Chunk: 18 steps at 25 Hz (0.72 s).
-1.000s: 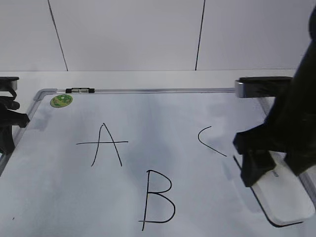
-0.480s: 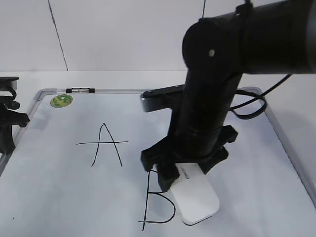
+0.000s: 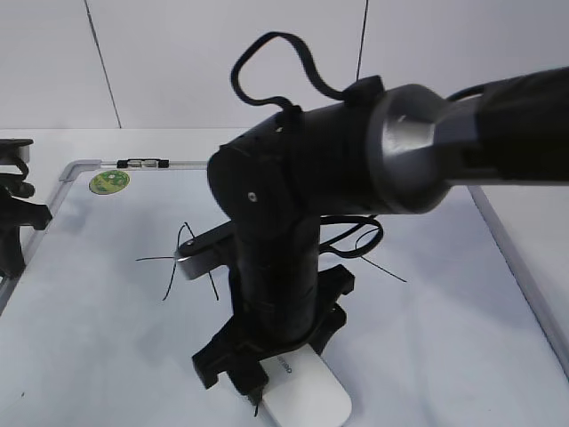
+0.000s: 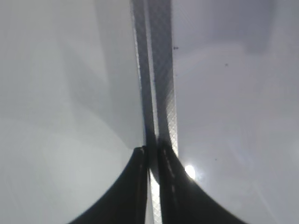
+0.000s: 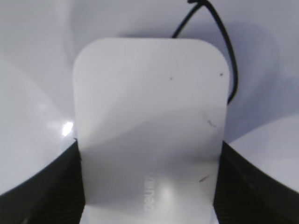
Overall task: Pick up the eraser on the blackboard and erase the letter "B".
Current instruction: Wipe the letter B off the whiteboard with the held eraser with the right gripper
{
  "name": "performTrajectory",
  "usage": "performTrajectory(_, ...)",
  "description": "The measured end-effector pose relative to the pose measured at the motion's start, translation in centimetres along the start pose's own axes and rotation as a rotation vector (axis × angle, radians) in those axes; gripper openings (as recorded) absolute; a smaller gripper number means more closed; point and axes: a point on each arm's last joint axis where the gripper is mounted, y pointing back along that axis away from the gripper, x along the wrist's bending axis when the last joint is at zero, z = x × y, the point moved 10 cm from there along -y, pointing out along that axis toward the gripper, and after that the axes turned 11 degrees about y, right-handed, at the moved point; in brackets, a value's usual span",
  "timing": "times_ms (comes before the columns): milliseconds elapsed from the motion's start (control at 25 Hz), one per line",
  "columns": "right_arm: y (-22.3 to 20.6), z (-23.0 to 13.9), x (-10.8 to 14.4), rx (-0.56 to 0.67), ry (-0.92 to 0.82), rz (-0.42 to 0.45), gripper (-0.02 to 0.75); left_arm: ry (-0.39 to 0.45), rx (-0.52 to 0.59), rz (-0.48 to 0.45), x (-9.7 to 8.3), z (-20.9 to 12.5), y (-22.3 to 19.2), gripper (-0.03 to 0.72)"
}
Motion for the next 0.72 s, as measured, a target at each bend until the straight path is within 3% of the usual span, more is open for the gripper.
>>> performTrajectory(360, -0.1, 1.9, 3.7, -0.009, 0.121, -0.008, 0.559, -0.001, 0.0, 0.001, 0.0, 0.0, 0.0, 0.019)
performTrajectory(720, -0.1, 2.0, 3.0, -0.013, 0.117, -0.041, 0.559, -0.001, 0.002, 0.002, 0.0, 0.0, 0.0, 0.019)
